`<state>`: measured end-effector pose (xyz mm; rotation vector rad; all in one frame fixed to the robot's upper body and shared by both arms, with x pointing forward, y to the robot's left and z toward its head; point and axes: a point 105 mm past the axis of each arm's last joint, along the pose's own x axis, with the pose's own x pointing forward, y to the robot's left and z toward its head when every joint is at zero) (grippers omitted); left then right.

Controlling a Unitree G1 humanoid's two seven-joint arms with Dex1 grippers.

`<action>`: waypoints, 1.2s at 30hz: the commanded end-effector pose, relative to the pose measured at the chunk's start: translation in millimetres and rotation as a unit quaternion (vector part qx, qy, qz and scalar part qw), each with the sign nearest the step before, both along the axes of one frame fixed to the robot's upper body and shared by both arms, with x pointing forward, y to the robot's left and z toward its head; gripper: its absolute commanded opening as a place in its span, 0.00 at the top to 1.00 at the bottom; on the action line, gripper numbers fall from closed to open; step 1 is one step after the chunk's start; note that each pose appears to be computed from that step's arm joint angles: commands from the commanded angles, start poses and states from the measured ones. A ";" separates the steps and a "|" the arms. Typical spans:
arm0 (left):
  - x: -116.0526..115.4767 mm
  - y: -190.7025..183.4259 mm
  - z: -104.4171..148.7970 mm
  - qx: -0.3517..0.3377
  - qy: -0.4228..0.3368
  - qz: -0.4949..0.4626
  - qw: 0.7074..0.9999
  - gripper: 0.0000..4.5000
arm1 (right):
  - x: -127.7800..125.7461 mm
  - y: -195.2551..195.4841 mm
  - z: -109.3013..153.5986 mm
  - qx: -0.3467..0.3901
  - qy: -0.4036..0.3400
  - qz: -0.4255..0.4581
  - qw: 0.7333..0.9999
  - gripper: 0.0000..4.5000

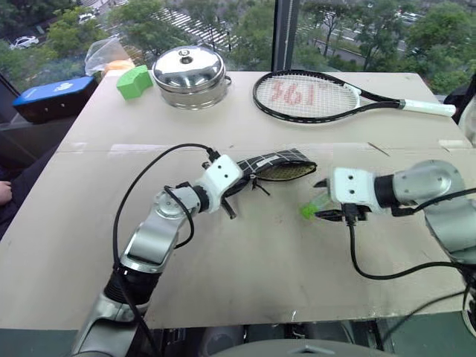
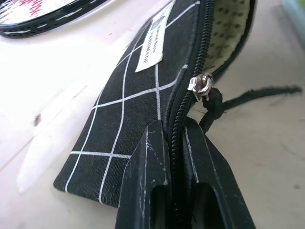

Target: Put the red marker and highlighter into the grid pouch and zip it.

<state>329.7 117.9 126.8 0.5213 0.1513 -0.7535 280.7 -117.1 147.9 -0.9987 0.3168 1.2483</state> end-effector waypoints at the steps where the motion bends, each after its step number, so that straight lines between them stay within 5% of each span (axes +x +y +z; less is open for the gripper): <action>1: -0.7 -1.0 11.7 -0.002 -0.025 -0.010 1.000 1.00 | 15.1 -2.7 -17.2 -0.047 -0.018 0.023 0.998 0.36; 10: -10.2 -3.2 11.0 0.002 -0.025 -0.016 1.000 1.00 | 65.7 -2.2 -44.3 -0.143 0.020 0.030 0.989 0.36; 13: -11.3 -3.2 10.1 0.001 -0.025 -0.013 1.000 1.00 | 60.8 -5.3 -51.8 -0.158 0.094 0.033 0.982 0.55; 16: -11.7 -2.7 8.8 0.001 -0.026 -0.010 1.000 1.00 | 57.0 0.5 -45.5 -0.132 0.120 0.035 0.983 0.84; 25: -13.7 -3.6 7.1 -0.001 -0.026 -0.008 1.000 1.00 | 51.1 29.6 28.2 -0.007 -0.087 -0.034 0.996 0.84; 36: -14.2 -22.2 15.9 -0.011 -0.037 -0.041 0.998 1.00 | 62.3 55.7 14.9 -0.053 -0.178 -0.105 0.977 0.84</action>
